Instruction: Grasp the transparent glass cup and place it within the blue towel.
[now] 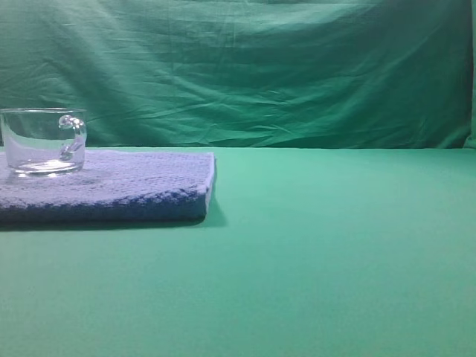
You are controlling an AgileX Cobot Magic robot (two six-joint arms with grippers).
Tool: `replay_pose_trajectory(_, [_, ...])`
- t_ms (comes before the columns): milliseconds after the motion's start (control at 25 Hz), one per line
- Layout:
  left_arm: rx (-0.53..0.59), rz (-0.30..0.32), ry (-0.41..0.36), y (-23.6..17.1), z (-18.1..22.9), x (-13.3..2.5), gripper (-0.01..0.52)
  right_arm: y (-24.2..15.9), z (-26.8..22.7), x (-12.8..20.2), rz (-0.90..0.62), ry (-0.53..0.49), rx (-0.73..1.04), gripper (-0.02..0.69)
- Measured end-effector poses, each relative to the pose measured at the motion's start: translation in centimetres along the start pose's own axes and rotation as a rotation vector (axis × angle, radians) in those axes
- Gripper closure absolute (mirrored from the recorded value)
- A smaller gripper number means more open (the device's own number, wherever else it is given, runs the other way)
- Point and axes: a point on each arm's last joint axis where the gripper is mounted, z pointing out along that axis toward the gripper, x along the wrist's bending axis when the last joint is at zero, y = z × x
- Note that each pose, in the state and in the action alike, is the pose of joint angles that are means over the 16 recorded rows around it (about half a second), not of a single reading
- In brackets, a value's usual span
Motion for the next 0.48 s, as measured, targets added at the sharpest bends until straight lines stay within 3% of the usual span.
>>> replay_pose_trajectory(480, [0.0,0.0,0.0,0.0,0.0,0.0,0.514,-0.07,0.02,0.0,-0.002,0.0,0.004,0.665])
